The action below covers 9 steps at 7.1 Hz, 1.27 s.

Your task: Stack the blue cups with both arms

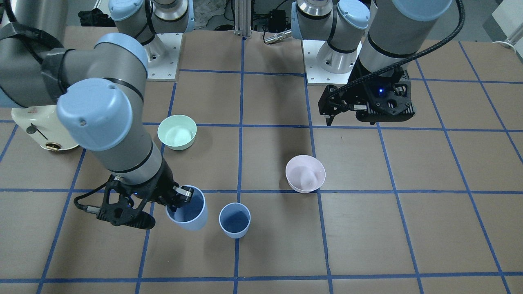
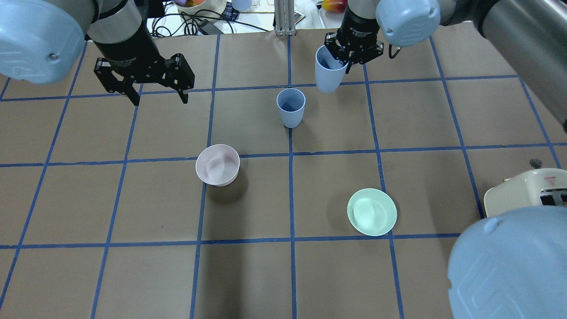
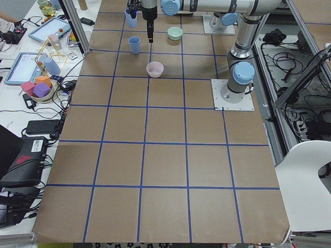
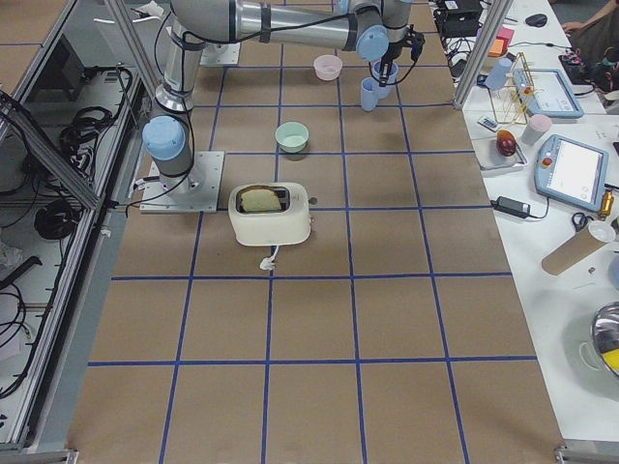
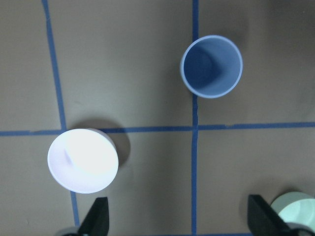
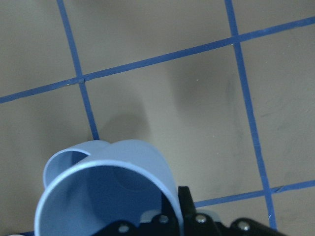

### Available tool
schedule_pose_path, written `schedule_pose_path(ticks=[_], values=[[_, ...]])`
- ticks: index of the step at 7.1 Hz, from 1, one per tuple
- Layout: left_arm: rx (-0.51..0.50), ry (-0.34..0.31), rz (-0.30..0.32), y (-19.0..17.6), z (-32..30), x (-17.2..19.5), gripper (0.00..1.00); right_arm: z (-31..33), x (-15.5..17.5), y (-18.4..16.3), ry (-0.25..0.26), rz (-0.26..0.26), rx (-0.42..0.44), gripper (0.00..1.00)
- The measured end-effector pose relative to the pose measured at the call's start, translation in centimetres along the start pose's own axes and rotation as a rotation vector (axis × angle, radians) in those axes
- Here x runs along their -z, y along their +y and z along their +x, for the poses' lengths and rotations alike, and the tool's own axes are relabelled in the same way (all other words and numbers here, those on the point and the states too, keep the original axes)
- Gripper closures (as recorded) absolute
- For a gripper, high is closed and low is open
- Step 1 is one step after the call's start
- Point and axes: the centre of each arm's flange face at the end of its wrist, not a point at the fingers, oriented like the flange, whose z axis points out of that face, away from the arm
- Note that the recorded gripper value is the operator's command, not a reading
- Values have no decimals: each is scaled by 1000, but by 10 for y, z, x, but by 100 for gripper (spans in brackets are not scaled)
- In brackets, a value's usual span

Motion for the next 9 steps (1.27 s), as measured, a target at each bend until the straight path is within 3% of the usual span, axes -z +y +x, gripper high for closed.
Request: schedule_pose_path(ticks=[4,9], values=[[7,-3,-5,2,0,0,0,-42,-11,25,-37,-30,-37,100],[7,-12,-5,2,-1,0,0,-51,-35,24,-23,-49,-29,100]])
